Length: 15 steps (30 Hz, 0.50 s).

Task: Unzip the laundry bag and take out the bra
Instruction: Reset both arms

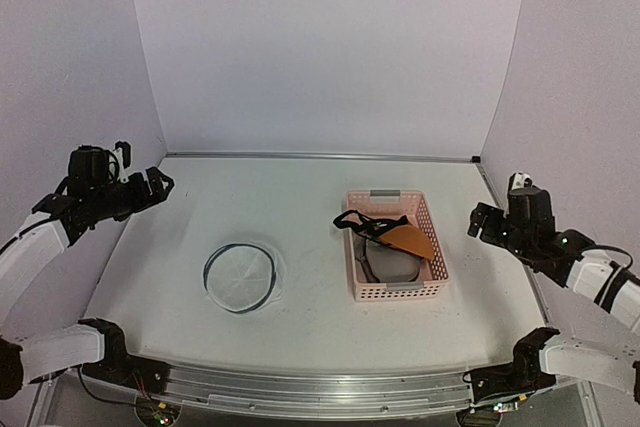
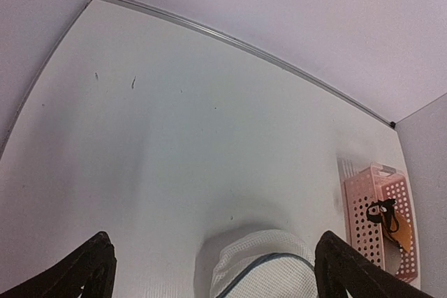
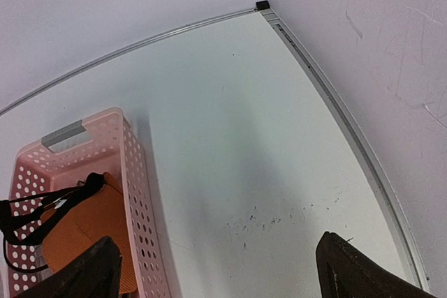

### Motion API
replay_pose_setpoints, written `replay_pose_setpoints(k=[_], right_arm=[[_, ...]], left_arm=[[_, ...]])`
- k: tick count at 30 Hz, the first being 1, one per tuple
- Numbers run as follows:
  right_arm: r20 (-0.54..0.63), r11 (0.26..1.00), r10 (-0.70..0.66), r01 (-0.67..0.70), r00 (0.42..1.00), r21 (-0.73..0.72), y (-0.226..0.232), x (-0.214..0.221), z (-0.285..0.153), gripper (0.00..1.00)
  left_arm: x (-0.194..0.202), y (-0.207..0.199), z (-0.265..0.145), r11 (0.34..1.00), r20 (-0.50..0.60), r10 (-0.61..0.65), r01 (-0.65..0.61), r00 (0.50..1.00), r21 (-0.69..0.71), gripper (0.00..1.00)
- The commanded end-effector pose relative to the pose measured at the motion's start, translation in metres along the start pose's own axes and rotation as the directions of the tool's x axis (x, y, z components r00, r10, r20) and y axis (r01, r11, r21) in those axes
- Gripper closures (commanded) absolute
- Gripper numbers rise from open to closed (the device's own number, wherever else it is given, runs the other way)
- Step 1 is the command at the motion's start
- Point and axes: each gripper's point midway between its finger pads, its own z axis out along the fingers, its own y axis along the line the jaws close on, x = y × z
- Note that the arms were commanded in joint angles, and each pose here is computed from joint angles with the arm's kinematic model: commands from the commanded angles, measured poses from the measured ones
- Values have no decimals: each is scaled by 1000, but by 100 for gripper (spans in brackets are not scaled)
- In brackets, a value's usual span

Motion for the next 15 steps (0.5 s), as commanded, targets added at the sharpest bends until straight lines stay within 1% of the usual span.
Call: replay_pose_setpoints(k=[1,8,11,15], right_arm=[[140,993,54,-38,989,-113,7,-20,-20,2],[206,990,75,-48,976,-133,-3,-19,-33,2],[203,988,67,-36,977,-152,0,-17,-34,2],[190,989,72,-46,979,-139,0,-18,-31,2]], left_arm=[[8,-6,-16,996,76,-43,37,996,82,0],[27,-1,-28,990,103,-85,72,991,120,0],[30,1,-29,990,106,-89,76,990,122,1],[32,3,-27,991,101,-88,76,991,114,0]])
